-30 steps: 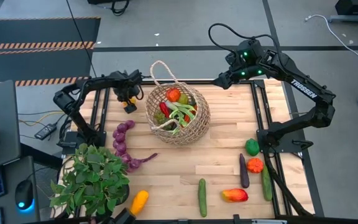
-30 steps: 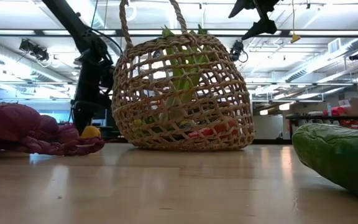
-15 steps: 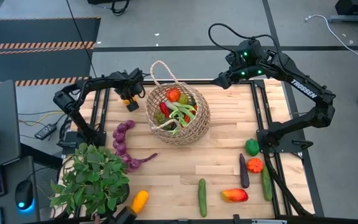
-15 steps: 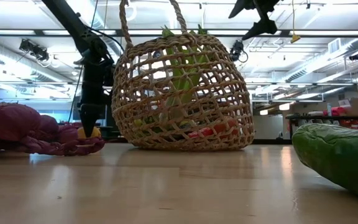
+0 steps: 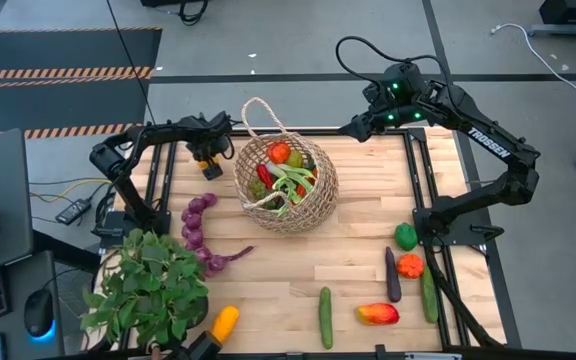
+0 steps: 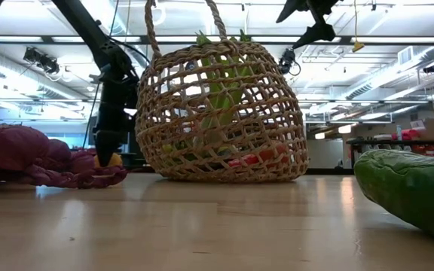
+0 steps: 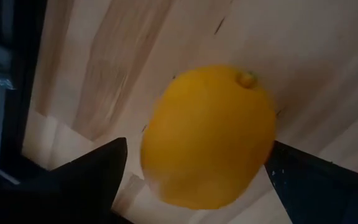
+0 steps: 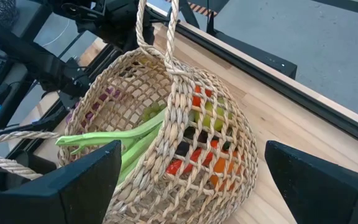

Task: Build produce basket
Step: Put the lemon into the brown basket, then put the eggplant into the brown basket

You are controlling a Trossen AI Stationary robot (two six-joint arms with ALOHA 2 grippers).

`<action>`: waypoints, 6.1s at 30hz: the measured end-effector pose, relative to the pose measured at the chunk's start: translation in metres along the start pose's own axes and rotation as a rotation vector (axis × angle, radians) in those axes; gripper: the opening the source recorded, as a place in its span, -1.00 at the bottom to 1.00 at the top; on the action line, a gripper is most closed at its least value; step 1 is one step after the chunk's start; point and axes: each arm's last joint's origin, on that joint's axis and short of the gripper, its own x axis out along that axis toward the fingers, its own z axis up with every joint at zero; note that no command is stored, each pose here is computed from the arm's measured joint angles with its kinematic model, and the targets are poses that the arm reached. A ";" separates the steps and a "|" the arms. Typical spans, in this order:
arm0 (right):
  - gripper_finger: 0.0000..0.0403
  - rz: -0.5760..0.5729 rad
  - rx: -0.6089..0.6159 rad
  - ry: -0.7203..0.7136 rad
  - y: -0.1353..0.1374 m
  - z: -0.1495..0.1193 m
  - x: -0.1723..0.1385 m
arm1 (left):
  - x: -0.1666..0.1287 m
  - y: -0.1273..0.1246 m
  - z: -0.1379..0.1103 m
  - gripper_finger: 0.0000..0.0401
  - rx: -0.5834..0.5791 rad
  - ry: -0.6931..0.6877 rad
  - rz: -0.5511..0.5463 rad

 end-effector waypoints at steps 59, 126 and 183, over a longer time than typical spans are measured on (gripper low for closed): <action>0.99 0.059 -0.025 -0.201 -0.003 0.020 -0.012 | -0.328 -0.006 -0.009 0.03 -0.657 -0.729 -0.340; 0.82 -0.379 0.622 0.923 0.069 -0.274 0.025 | -0.453 -0.224 -0.093 0.68 -0.087 -1.243 -0.966; -0.41 -0.308 0.576 0.728 0.030 -0.377 0.065 | -0.456 -0.223 -0.082 0.68 -0.375 -1.325 -0.906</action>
